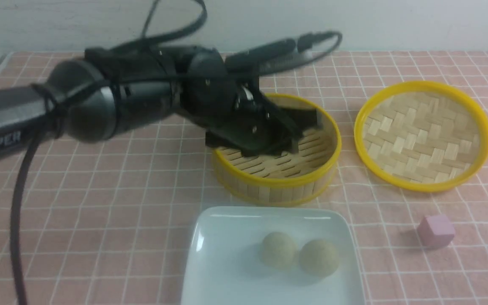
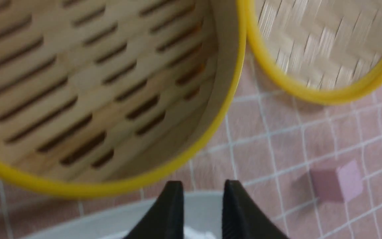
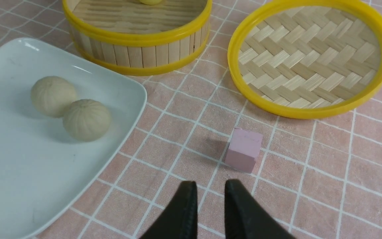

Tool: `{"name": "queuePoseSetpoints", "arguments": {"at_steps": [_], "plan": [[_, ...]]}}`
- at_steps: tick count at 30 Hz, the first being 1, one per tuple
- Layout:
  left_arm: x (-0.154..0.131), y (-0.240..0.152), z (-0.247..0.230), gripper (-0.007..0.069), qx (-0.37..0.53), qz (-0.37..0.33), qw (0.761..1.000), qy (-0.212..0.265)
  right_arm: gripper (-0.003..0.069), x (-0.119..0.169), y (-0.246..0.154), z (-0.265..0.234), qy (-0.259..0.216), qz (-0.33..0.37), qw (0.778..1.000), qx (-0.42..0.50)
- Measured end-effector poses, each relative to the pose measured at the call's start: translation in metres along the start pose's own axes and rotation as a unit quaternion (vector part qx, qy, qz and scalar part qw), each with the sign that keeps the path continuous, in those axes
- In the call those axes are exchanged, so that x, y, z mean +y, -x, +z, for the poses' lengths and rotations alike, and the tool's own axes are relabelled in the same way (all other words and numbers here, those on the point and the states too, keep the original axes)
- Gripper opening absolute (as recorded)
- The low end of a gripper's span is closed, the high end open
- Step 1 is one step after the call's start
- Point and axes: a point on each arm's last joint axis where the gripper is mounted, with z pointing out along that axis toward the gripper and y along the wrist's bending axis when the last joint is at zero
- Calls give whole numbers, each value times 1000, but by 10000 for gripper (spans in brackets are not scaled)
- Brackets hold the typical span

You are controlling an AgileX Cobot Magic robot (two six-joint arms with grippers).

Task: Put the steamed buns into the plate on the pink tablecloth.
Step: 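Reach into the bamboo steamer and grasp a bun with the left gripper, then carry the bun from the bamboo steamer to the plate with the left gripper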

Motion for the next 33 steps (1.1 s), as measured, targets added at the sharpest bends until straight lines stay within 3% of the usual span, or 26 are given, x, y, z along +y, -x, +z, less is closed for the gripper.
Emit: {"name": "queuePoseSetpoints", "arguments": {"at_steps": [3, 8, 18, 22, 26, 27, 28, 33], "plan": [[8, 30, 15, 21, 10, 17, 1000, 21, 121, 0, 0, 0, -1, -1, 1000, 0], [18, 67, 49, 38, 36, 46, 997, 49, 127, 0, 0, 0, -2, -2, 1000, -1], [42, 82, 113, 413, 5, 135, 982, 130, 134, -1, 0, 0, -4, -4, 1000, 2], [52, 74, 133, 447, 13, 135, 981, 139, 134, -1, 0, 0, -4, -4, 1000, 2], [57, 65, 143, 274, 35, 91, 986, 138, 137, -1, 0, 0, -4, -4, 1000, 2], [55, 67, 136, 129, 43, 87, 985, 143, 139, -1, -1, 0, -4, -4, 1000, 2], [52, 69, 130, 78, 48, 86, 984, 146, 141, -1, -1, 0, -4, -4, 1000, 2], [32, 83, 73, 23, 75, 110, 979, 157, 146, -1, -1, 0, -5, -4, 1000, 4]]}}
